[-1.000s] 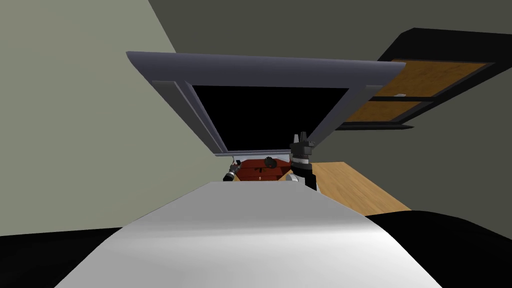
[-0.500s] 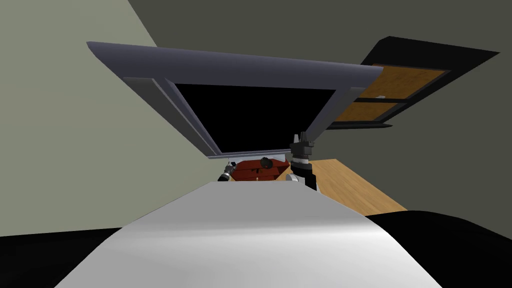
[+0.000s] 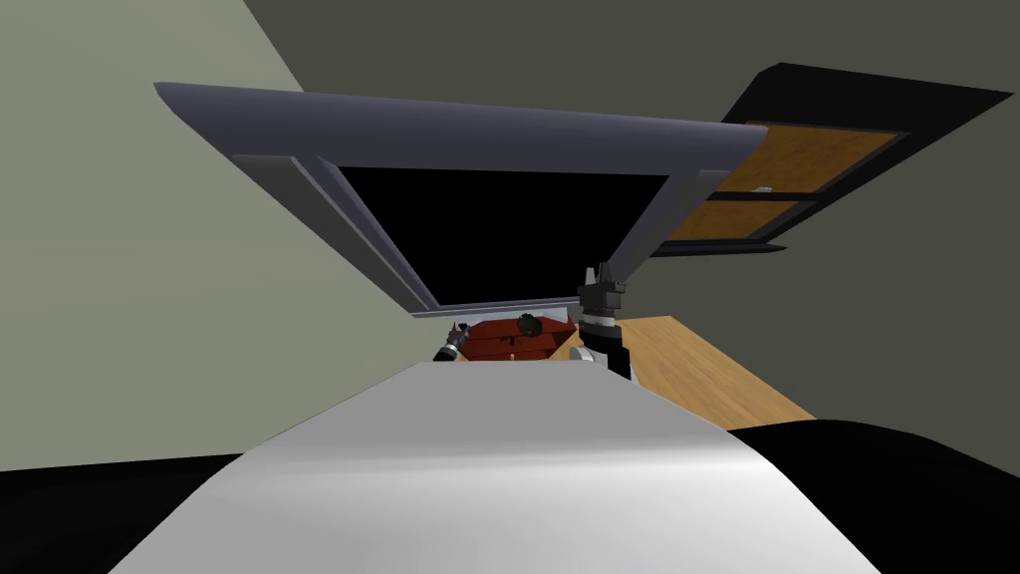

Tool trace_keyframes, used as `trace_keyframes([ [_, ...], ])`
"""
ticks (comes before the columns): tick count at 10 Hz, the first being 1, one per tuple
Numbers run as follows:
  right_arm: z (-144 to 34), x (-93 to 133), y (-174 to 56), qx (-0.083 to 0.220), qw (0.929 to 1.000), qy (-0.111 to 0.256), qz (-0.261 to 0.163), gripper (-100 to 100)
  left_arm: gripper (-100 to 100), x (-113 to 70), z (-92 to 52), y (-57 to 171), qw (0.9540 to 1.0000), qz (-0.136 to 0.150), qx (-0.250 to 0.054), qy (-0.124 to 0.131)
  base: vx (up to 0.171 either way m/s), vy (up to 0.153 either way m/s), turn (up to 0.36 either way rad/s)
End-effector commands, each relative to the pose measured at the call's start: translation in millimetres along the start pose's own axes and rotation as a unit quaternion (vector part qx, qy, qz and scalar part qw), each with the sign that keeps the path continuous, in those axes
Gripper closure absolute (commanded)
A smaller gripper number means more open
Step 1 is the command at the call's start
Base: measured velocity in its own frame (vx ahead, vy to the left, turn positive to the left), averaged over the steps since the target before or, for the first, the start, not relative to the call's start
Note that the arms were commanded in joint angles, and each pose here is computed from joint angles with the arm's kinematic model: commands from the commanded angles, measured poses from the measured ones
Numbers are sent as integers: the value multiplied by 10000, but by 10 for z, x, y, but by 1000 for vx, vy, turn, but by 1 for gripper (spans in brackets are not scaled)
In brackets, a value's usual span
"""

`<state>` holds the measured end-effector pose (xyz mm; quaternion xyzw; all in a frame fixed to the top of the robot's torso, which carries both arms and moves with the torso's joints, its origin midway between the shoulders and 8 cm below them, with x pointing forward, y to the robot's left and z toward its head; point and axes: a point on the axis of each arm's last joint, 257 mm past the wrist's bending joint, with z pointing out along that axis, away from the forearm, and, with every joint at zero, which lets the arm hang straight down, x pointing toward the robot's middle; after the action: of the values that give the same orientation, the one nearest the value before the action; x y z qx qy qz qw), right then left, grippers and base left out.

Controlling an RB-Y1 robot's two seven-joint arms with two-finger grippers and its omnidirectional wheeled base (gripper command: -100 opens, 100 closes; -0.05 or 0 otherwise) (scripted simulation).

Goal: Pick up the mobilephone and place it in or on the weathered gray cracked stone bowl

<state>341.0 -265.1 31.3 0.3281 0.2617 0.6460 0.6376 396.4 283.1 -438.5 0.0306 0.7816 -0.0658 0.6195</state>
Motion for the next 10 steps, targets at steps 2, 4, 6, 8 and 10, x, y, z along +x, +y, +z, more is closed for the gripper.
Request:
trace_keyframes([
  [2,0,0,0,0,10000,0,0,0,0,0,0,0,10000,-2,0,0,0,0,0],
  [4,0,0,0,0,10000,0,0,0,100,16,44,-135,10000,4,53,11,-5,15,41],
  [6,0,0,0,0,10000,0,-1,0,100,13,94,-340,9999,24,139,18,-27,99,123],
  [8,0,0,0,0,10000,0,-1,0,100,22,96,-406,9999,19,163,13,-25,77,56],
  [10,0,0,0,0,10000,0,0,0,100,-63,141,-374,9996,158,229,-34,-77,-27,70],
])
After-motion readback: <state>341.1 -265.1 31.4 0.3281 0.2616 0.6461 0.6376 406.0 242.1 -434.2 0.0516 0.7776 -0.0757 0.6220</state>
